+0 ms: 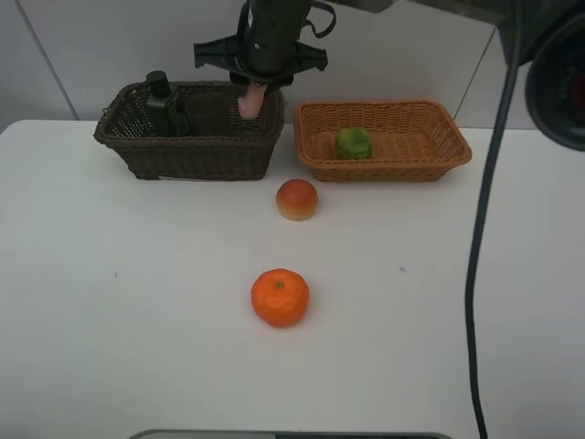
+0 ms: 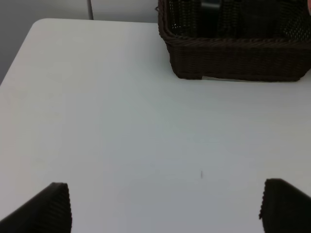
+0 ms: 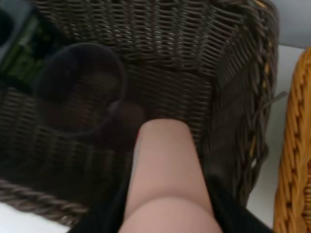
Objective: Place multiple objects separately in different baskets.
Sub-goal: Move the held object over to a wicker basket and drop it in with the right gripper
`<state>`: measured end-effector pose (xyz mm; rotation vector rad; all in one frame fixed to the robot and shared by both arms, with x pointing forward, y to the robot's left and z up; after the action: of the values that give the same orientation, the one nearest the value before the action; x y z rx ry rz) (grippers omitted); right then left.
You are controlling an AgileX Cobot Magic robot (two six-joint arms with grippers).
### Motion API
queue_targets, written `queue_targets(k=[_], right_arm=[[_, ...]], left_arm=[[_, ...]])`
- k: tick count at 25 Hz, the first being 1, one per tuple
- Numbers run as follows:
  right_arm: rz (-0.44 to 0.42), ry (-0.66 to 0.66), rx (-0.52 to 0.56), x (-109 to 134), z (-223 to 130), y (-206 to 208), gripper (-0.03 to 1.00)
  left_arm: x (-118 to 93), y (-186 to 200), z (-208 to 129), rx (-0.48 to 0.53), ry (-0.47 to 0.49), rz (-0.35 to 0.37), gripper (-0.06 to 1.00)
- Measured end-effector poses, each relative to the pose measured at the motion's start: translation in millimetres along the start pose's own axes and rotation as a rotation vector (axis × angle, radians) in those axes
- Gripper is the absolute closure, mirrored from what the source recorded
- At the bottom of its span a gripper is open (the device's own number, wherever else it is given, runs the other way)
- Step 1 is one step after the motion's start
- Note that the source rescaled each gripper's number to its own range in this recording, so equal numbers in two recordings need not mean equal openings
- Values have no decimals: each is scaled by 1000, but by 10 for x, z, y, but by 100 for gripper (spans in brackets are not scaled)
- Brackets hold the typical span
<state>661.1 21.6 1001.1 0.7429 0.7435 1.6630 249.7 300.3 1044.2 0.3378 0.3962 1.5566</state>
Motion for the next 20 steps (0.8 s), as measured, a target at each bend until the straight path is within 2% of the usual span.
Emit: queue_targets(k=[16,18,19,20], right_arm=[[31,9,-22,133,-149,-361,96],[36,10,-28,139,-145,-367,88],[46,12,-44,149,-123,-359,62],[46,13,-46,150,-121,-359,50]], left_arm=[[0,0,0,0,0,0,-5],[0,0,0,0,0,0,-5],[0,0,0,0,0,0,-5],[0,0,0,0,0,0,-5]])
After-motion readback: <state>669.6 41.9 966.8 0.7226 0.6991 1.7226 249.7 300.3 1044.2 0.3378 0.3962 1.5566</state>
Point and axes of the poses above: a point on each arm's last joint axis where the gripper is mounted, y pointing back along that axis away from the gripper, x along the wrist's bending axis when the last joint is at zero, z = x × y, the point moved 2 cm from there along -y, pointing out along that axis toward the gripper, and after that the axes turned 1 degree about -y, right-handed, at the moved point
